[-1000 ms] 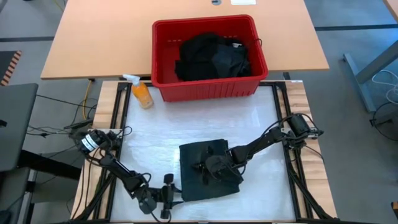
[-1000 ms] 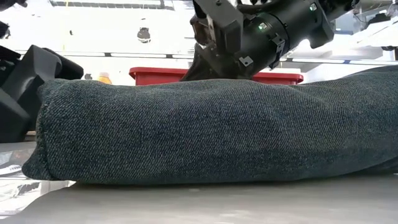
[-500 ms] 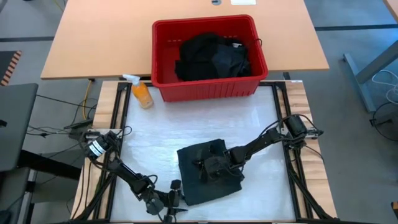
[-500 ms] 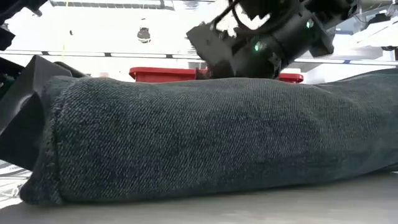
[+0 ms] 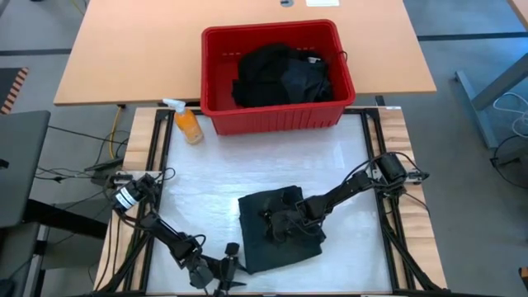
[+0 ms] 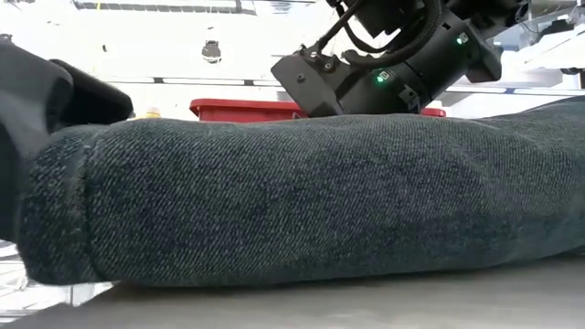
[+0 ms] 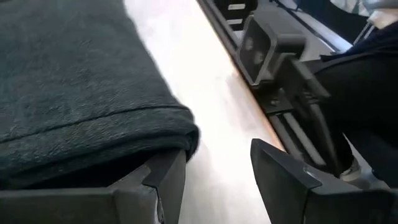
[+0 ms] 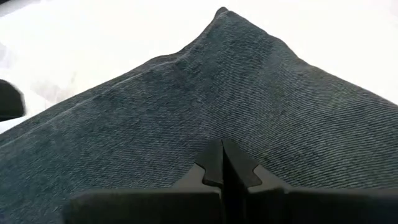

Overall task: Fold Laundry from Bin
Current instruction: Fold the dark blue pants

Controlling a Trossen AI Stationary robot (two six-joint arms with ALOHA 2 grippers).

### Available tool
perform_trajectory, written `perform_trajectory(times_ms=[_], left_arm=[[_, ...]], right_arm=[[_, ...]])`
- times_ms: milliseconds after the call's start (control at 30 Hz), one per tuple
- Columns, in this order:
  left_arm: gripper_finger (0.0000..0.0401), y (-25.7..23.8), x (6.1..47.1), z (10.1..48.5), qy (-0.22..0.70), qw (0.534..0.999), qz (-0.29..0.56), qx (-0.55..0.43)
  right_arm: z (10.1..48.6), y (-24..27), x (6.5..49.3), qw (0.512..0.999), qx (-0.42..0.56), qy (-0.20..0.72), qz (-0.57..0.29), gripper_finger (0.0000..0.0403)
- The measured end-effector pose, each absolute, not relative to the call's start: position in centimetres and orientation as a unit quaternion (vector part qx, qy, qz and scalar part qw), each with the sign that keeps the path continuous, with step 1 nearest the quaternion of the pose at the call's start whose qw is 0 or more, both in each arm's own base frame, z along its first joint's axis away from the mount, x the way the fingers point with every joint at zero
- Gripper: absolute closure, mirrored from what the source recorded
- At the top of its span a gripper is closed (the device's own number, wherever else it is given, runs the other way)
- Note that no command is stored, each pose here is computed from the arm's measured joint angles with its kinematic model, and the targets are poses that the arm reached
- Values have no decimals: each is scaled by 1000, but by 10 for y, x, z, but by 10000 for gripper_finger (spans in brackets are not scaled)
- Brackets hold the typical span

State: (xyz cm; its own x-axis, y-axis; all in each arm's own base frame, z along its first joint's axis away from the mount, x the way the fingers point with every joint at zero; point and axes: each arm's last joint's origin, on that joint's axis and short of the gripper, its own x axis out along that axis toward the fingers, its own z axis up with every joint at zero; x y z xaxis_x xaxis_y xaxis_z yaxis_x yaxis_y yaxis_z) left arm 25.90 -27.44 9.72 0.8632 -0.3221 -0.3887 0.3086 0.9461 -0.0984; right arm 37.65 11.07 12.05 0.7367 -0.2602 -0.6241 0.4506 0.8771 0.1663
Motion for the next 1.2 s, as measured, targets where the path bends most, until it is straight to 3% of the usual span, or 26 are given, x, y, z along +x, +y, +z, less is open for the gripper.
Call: perform_trajectory(times_ms=[267, 433, 700, 833, 1000, 1200], left_arm=[[236, -286, 253, 102, 187, 967, -170, 3], [237, -296, 245, 107, 189, 957, -219, -8], [237, -288, 237, 136, 172, 974, -135, 59], [237, -271, 253, 151, 142, 983, -71, 93], [240, -233, 283, 137, 217, 971, -80, 56], [281, -215, 296, 131, 275, 954, -119, -10]], right_arm=[[119, 109, 375, 916, 146, 311, -206, 386], [122, 105, 375, 918, 123, 306, -220, 386], [159, 106, 372, 935, 112, 279, -190, 386], [188, 105, 367, 945, 111, 250, -178, 386], [207, 119, 351, 949, 108, 263, -138, 386], [182, 162, 319, 944, 131, 290, -88, 386]])
